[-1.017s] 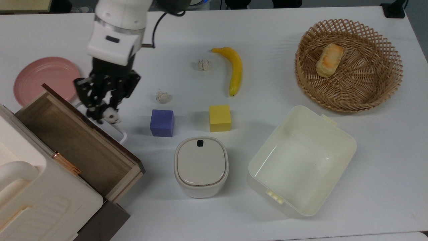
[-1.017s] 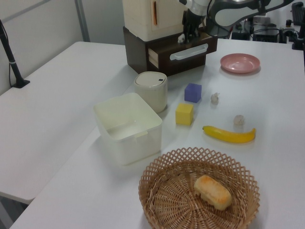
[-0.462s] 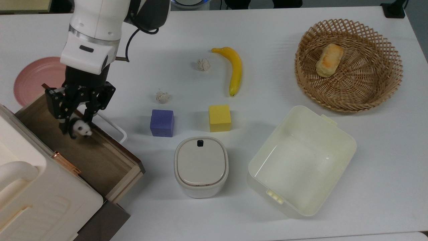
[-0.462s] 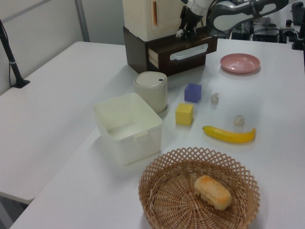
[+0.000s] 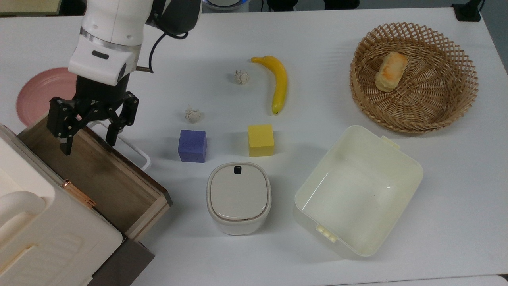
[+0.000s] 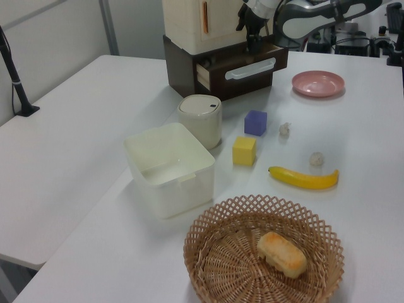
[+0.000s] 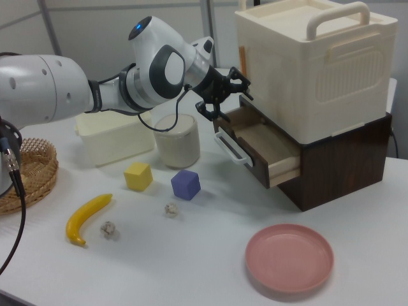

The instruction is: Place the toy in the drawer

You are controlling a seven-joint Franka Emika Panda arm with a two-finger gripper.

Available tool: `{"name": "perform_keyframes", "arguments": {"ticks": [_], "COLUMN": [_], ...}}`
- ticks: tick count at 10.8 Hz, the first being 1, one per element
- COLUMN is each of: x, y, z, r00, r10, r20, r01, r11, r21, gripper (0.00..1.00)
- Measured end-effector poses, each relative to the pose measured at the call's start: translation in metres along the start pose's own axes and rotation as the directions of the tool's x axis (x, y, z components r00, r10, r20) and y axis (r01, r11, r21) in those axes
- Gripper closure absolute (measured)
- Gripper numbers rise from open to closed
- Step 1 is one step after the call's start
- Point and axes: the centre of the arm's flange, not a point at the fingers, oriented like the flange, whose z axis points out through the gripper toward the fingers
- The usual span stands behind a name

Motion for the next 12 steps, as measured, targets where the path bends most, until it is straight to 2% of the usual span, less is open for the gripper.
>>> {"name": "perform_keyframes", "arguments": {"ticks": [2, 4, 6, 7, 9, 10, 12], "x": [0.014, 0.036, 0.046, 0.050, 0.051, 0.052, 0.051], "y": [-0.006, -0.019, -0.030, -0.035, -0.041, -0.047, -0.061], "z": [-0.010, -0.026, -0.036, -0.044, -0.065, -0.078, -0.098], "r00": [0.993, 0.975, 0.957, 0.942, 0.905, 0.886, 0.852], "r10": [0.113, 0.216, 0.288, 0.334, 0.420, 0.445, 0.461], "r20": [-0.027, -0.058, -0.027, -0.004, 0.073, 0.132, 0.248], "r01": [-0.113, -0.215, -0.286, -0.332, -0.426, -0.464, -0.517], "r11": [0.994, 0.976, 0.956, 0.936, 0.880, 0.853, 0.814], "r21": [0.006, 0.025, 0.071, 0.115, 0.210, 0.240, 0.264], "gripper": [0.11, 0.11, 0.10, 0.10, 0.08, 0.05, 0.00]}}
